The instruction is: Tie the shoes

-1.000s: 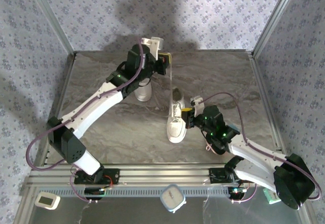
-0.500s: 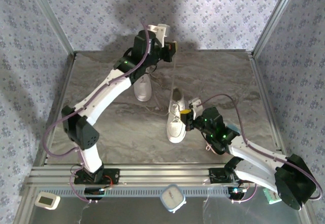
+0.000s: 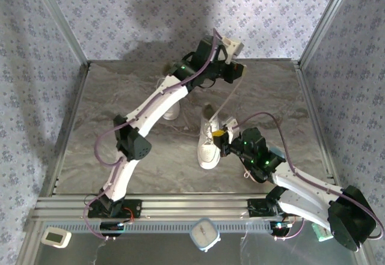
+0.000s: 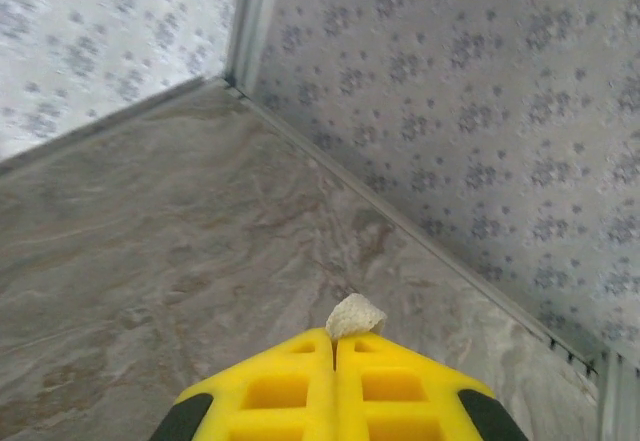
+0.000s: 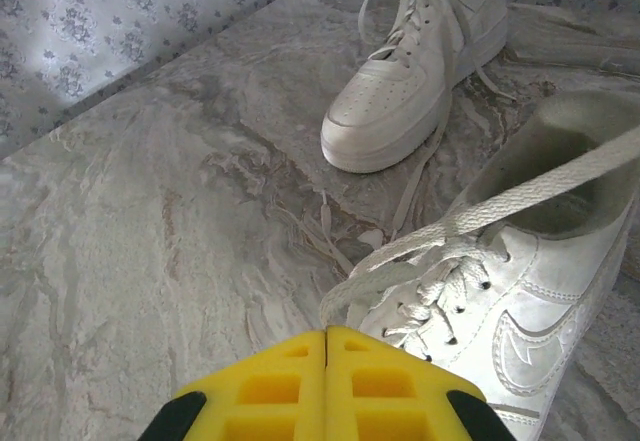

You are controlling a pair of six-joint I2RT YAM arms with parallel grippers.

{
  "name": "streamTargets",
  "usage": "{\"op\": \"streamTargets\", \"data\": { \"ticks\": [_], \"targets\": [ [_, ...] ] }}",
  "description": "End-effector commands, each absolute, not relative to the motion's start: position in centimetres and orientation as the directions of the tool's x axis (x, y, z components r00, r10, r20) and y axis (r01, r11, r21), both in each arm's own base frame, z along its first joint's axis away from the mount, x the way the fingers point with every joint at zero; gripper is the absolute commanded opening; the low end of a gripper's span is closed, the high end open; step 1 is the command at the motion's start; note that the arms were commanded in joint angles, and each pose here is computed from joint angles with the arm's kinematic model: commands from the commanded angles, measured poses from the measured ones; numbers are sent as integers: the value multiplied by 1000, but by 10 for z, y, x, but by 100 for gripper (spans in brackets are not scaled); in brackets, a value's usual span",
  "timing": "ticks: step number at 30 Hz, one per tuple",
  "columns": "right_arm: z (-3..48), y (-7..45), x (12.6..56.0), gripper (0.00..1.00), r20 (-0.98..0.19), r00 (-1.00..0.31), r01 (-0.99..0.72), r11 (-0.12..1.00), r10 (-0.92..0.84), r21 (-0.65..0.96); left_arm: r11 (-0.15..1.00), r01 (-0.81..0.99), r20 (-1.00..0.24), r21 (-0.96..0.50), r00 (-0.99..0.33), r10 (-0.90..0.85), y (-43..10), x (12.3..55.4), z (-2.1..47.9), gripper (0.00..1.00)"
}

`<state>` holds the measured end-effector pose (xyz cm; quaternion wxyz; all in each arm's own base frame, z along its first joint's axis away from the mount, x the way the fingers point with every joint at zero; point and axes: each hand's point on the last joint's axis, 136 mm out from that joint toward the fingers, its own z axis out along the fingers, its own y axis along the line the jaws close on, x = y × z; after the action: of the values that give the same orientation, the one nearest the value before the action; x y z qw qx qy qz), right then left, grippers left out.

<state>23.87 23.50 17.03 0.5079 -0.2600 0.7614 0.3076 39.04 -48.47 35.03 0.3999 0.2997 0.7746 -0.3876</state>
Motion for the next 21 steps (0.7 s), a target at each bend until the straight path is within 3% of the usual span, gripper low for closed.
{"op": "streamTargets", "data": {
  "ticks": [1, 9, 18, 21],
  "targets": [
    [180, 241, 230, 0, -952, -295, -756, 629, -84, 178, 486, 781, -798, -392, -552, 243, -490, 381, 324, 0],
    [180, 240, 230, 0, -953, -291, -756, 632, -86, 174, 347, 850, -780, -396, -511, 361, -516, 340, 303, 6],
    [182, 240, 231, 0, -954, -287, -754, 635, -86, 170, 289, 881, -781, -374, -467, 415, -511, 317, 308, 16],
    [181, 239, 231, 0, -954, -289, -751, 638, -83, 172, 290, 886, -791, -361, -455, 408, -509, 314, 313, 29]
  ]
}}
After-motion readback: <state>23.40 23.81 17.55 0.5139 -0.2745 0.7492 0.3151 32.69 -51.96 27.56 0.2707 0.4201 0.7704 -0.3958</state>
